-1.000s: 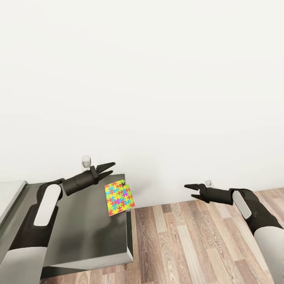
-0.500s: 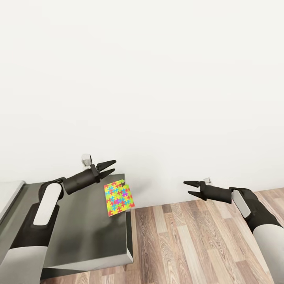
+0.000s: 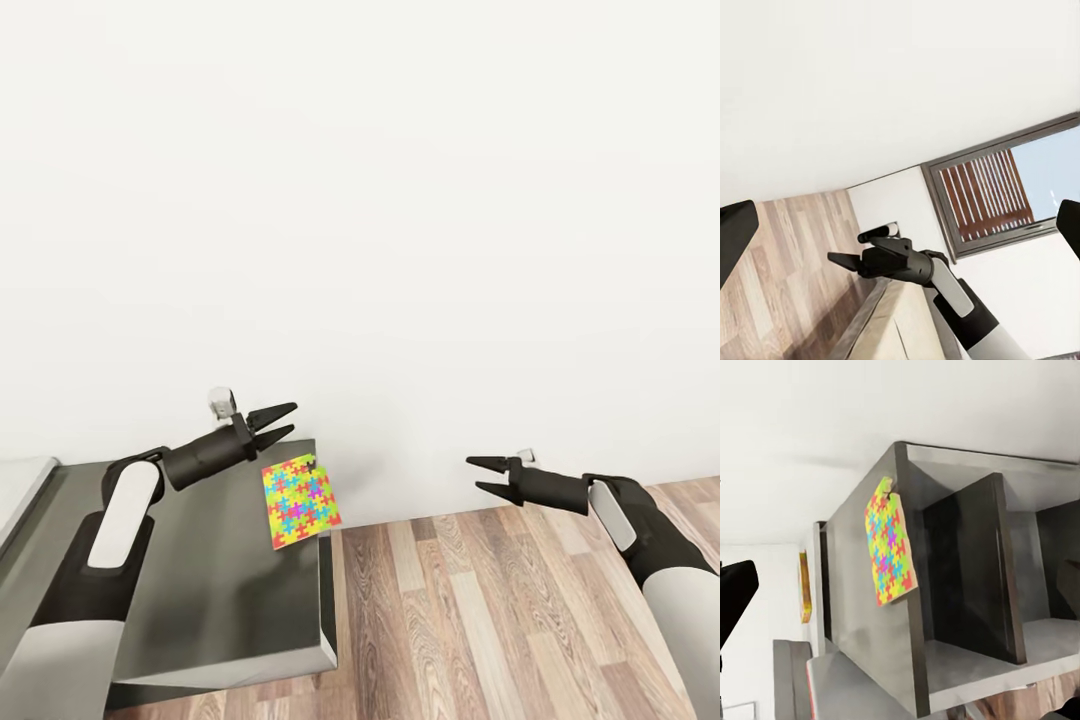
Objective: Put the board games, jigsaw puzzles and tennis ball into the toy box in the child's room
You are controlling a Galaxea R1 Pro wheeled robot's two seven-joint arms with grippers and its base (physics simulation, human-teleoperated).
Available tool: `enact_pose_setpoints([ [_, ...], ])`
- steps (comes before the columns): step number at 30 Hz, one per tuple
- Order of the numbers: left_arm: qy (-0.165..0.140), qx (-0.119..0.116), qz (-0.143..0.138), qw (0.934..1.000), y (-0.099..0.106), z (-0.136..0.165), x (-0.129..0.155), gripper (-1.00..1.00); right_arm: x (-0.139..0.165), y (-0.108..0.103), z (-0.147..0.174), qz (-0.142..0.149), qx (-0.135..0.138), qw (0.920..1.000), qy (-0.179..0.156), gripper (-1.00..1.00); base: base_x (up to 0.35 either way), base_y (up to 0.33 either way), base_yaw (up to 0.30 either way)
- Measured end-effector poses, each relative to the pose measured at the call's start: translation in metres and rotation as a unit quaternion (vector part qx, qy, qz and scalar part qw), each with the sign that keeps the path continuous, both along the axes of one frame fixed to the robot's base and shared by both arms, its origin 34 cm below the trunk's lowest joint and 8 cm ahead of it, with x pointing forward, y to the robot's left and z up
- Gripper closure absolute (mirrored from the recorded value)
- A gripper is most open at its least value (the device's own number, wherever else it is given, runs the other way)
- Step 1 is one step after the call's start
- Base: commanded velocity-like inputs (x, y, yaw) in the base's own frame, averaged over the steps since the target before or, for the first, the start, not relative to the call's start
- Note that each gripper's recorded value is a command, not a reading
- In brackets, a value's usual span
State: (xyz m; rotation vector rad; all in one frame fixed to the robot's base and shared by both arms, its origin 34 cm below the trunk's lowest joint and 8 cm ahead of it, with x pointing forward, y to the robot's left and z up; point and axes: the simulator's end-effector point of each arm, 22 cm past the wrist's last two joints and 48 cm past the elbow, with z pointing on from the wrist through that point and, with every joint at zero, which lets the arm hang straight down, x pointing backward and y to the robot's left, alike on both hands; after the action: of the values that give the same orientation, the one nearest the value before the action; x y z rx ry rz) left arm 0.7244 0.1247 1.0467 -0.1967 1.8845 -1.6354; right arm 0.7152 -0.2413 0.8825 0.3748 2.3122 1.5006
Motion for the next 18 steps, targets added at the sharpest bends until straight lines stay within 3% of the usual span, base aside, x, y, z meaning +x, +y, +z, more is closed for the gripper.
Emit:
enact_pose_setpoints([
  [18,0.009,0.013,0.005,0.9999,0.000,-0.011,0.004,-1.00,0.004,-0.017,0.000,-0.007,-0.010,0.9999,-0.006,-1.00,0.000,0.000,0.000],
])
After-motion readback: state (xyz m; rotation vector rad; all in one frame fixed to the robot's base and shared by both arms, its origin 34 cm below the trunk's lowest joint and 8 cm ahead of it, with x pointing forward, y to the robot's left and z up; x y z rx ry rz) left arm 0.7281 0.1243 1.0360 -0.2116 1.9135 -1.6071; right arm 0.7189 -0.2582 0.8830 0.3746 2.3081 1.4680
